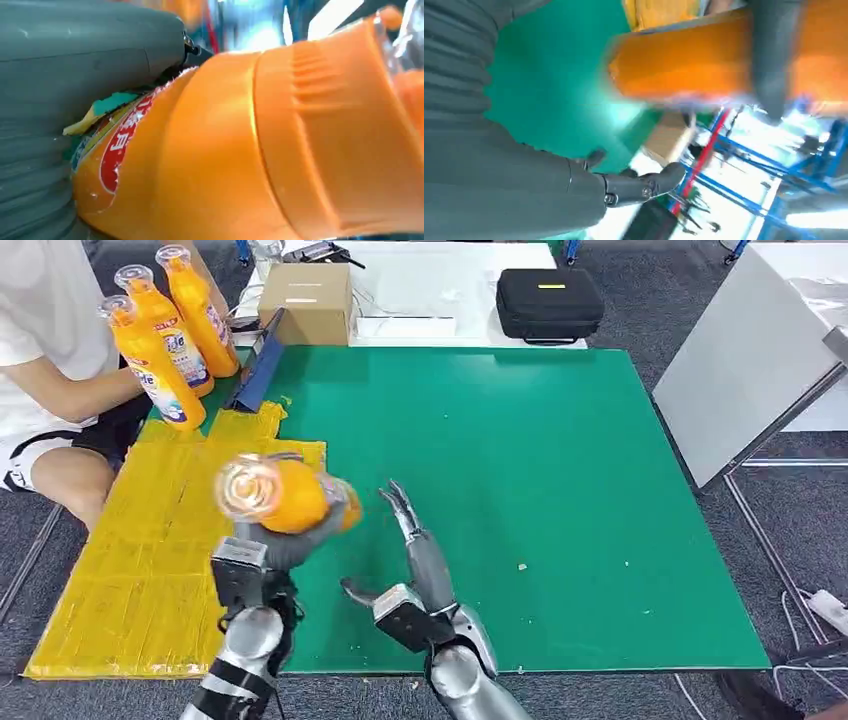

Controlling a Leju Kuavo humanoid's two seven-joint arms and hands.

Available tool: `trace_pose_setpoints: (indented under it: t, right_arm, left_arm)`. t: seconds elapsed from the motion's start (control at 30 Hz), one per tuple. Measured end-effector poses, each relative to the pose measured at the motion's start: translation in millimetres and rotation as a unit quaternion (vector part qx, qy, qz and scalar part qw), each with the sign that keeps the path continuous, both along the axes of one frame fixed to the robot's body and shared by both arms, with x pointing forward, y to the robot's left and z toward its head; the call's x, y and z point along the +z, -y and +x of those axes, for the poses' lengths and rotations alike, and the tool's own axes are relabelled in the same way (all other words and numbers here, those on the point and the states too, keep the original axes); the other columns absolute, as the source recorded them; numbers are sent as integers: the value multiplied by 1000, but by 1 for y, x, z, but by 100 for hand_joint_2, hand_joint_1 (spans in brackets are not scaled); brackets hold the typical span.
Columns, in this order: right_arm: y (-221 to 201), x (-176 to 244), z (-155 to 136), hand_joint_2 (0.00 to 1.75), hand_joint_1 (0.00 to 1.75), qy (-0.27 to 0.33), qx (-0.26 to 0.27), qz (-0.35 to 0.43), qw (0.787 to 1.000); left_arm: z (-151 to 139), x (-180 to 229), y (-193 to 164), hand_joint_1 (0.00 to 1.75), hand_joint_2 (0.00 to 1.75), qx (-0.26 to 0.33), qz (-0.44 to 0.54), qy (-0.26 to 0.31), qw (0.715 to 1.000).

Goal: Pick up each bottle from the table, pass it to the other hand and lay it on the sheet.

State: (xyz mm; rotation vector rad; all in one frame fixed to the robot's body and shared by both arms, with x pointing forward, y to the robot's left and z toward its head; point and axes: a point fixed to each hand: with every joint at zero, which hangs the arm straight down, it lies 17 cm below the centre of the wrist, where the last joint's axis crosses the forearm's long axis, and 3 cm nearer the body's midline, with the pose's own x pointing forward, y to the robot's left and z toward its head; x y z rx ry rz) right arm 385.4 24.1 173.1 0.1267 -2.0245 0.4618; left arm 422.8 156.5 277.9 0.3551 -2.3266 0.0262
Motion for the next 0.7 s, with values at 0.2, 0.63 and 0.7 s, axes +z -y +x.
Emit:
trace_pose_setpoints:
  t: [0.2, 0.63, 0.7]
  right_arm:
    - [18, 31, -16, 175, 0, -3, 26, 93, 995]
    - [66, 26, -6, 175, 0, -45, 6, 144, 989]
    - [67, 26, -5, 175, 0, -45, 4, 143, 989]
  left_arm:
    - [-13, 20, -8, 175, 175, 106, 133, 71, 983]
    - [-43, 81, -19, 175, 175, 304, 421, 188, 834]
    - [-46, 85, -25, 175, 175, 313, 420, 190, 830]
